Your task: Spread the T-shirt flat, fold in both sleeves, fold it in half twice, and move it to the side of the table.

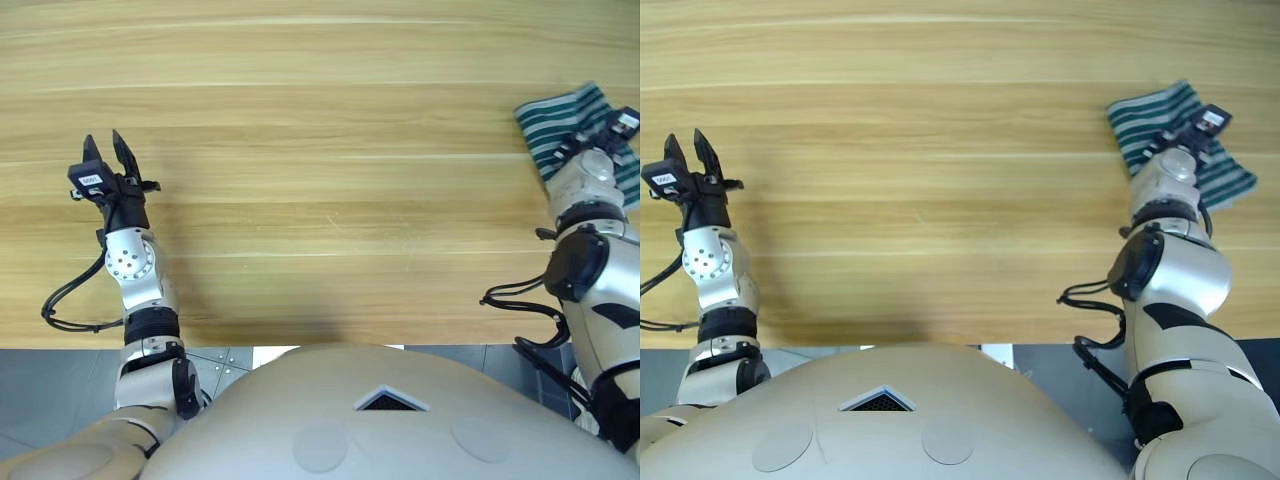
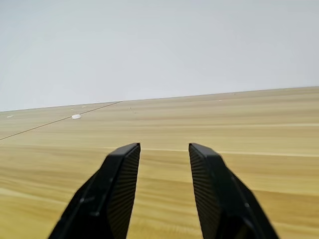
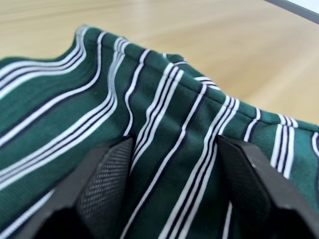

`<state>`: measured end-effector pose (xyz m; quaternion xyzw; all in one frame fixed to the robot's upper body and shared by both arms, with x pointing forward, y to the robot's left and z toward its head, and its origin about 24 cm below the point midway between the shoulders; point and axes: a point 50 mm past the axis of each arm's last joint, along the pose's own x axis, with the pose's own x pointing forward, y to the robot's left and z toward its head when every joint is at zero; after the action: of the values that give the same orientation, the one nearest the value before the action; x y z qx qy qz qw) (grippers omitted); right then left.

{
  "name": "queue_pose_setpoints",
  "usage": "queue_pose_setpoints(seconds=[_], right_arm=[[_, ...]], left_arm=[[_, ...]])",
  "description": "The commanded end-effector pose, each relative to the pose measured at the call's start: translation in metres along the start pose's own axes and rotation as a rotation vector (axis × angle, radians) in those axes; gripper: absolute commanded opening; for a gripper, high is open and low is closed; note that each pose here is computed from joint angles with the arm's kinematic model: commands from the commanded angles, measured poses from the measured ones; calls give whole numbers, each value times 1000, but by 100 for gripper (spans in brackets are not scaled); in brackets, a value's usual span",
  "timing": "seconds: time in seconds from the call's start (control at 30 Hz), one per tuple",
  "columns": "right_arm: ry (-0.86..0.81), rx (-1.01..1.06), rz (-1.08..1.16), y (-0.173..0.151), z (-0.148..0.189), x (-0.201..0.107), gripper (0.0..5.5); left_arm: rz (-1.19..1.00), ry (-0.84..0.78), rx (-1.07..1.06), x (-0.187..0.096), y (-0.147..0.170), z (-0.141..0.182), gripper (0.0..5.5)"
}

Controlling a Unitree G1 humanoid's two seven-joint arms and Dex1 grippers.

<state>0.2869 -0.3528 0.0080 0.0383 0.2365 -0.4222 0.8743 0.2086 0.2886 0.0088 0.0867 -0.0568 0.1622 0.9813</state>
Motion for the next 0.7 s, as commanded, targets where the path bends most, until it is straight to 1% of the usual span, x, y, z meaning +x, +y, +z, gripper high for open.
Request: queue_pose_setpoints(seconds=[0.03, 0.13, 0.27, 0.3, 0.37, 0.4, 0.43, 0.47, 0.5, 0.53, 0.57, 0.6, 0.63, 0.7], right_arm=[[108, 22, -142, -25, -26, 1, 300], [102, 45, -249, -30, -25, 0, 300], [67, 63, -287, -26, -18, -1, 300], [38, 71, -291, -26, -14, 0, 300], [-162, 26, -244, -17, 18, -1, 300], [-299, 19, -187, -4, 39, -5, 300], [-438, 29, -44, 27, 58, -17, 300], [-527, 29, 73, 52, 68, -29, 300], [-593, 3, 219, 81, 70, -45, 300], [-644, -53, 399, 118, 61, -68, 300], [-677, -121, 540, 145, 47, -88, 300], [-690, -183, 680, 171, 26, -113, 300], [-702, -256, 792, 189, 2, -136, 300], [-737, -379, 937, 202, -34, -164, 305]], left_arm=[[37, 24, -18, -10, 2, -5, 181], [78, 29, -21, -19, 7, -8, 181], [127, 18, -11, -26, 15, -8, 181], [124, 11, -14, -24, 14, -7, 181], [75, -20, -54, -17, 6, 0, 181], [38, -50, -65, -11, -1, 6, 181], [4, -78, -42, 1, -11, 14, 181], [-23, -98, -23, 10, -19, 19, 181], [-54, -114, -1, 19, -28, 24, 181], [-78, -136, 21, 29, -39, 29, 181], [-101, -148, 31, 37, -49, 33, 181], [-119, -167, 52, 43, -60, 36, 181], [-128, -149, 20, 45, -70, 32, 181], [-191, -106, 16, 39, -85, 19, 216]])
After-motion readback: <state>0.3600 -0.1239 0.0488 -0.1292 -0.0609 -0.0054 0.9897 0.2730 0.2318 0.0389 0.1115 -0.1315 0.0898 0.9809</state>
